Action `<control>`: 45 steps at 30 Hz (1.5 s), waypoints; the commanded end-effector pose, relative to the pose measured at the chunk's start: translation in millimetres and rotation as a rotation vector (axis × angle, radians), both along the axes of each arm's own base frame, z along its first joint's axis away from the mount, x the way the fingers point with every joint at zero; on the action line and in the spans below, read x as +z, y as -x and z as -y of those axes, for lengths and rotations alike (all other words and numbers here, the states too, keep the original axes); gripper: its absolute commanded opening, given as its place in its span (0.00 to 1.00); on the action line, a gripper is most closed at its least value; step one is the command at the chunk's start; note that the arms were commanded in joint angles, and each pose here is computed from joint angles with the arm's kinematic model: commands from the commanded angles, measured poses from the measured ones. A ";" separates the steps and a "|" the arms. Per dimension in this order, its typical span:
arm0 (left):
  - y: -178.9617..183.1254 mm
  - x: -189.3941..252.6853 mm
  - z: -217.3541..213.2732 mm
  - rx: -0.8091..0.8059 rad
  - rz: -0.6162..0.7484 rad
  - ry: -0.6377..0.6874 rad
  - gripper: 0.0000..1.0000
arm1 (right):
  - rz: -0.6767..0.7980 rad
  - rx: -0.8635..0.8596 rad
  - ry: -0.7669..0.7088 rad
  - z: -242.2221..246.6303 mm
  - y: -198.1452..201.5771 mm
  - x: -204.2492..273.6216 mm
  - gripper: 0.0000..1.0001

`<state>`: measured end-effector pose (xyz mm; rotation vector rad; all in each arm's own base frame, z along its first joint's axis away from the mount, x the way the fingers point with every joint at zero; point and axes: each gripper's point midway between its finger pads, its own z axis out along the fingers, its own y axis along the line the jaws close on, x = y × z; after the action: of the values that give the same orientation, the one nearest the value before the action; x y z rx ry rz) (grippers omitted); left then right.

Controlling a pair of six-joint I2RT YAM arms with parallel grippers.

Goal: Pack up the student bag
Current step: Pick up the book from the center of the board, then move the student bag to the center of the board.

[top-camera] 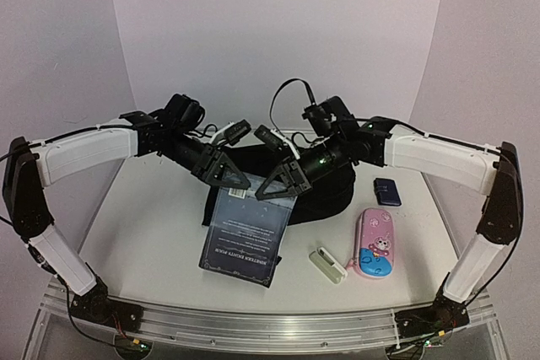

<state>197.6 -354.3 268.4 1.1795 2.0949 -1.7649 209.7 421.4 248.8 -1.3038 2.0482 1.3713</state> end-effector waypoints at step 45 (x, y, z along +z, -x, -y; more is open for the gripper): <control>-193.6 -211.1 -186.2 1.138 -0.234 -0.614 0.00 | 0.436 -1.478 -0.189 256.4 -127.9 154.5 0.00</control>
<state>354.6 -228.4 45.5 -0.2397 2.7348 -0.9262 343.6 176.5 346.4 0.0617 1.9009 0.3556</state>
